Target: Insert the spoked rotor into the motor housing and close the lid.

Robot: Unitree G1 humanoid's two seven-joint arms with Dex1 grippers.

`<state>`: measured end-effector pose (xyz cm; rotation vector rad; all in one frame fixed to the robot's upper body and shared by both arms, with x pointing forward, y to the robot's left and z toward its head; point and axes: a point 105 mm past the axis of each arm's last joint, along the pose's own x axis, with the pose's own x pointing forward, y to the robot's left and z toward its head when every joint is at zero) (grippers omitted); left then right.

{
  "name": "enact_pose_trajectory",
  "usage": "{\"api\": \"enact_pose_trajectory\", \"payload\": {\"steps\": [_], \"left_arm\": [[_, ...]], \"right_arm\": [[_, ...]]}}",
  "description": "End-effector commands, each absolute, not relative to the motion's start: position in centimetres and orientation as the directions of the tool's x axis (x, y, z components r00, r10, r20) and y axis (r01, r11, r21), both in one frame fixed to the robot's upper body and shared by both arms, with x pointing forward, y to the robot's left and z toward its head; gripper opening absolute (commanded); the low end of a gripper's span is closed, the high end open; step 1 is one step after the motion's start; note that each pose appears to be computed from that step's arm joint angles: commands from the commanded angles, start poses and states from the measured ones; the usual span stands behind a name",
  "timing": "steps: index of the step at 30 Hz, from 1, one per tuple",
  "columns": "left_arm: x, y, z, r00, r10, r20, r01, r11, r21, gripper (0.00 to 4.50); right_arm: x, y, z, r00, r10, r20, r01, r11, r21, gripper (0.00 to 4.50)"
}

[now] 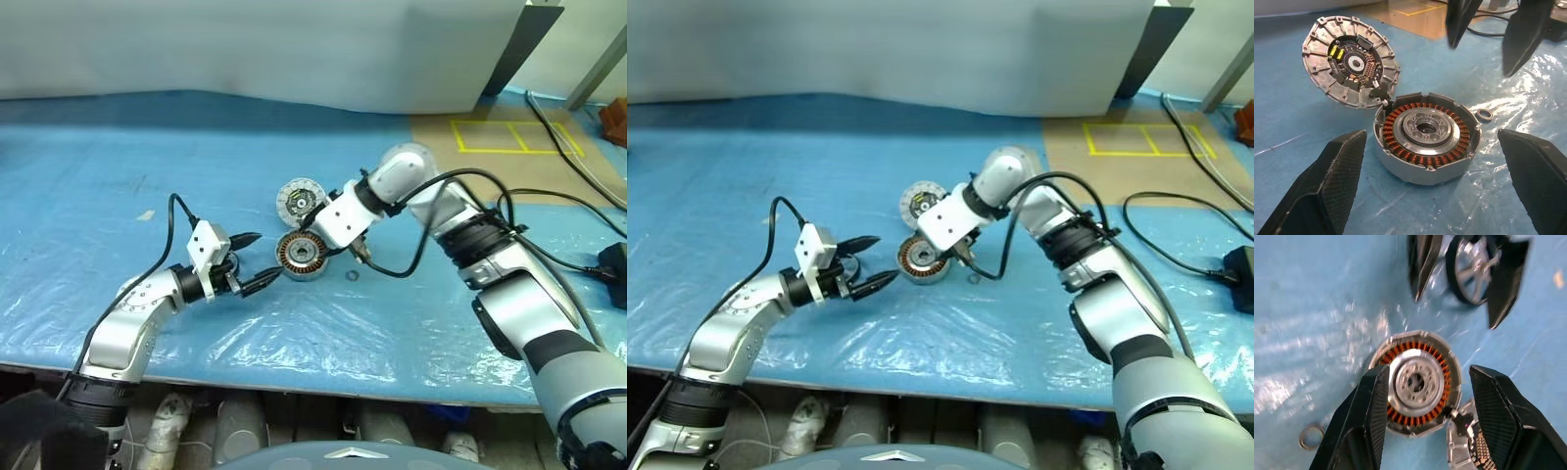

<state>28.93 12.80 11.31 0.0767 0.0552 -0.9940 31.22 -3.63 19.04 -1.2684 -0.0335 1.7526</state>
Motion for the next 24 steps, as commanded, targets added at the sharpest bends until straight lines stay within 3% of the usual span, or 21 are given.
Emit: {"api": "enact_pose_trajectory", "payload": {"steps": [1,4,6,12,18,24], "left_arm": [[28.4,12.3,12.8,0.506,-0.861,-0.055,0.862,0.503,0.067,4.5],[28.3,12.1,13.0,0.494,-0.867,-0.06,0.869,0.49,0.069,4.5],[28.3,12.1,12.9,0.495,-0.867,-0.06,0.868,0.49,0.082,4.5],[28.0,12.2,12.1,0.477,-0.876,-0.068,0.878,0.472,0.074,4.5],[28.7,12.4,11.9,0.458,-0.885,-0.08,0.888,0.452,0.085,4.5],[29.1,12.1,11.9,0.439,-0.895,-0.085,0.897,0.431,0.096,4.5]], "right_arm": [[30.0,-5.1,21.0,-0.069,0.751,-0.657,-0.756,-0.469,-0.456,2.67],[31.3,-7.2,20.2,0.058,0.804,-0.592,-0.854,-0.267,-0.447,2.67],[32.3,-7.8,19.4,0.202,0.861,-0.466,-0.864,-0.068,-0.5,2.67],[30.4,-11.0,13.9,0.402,0.86,-0.313,-0.902,0.314,-0.296,2.67],[29.0,-11.1,11.1,0.467,0.825,-0.319,-0.88,0.397,-0.262,2.67],[29.2,-11.1,8.6,0.495,0.793,-0.355,-0.868,0.43,-0.248,2.67]]}}
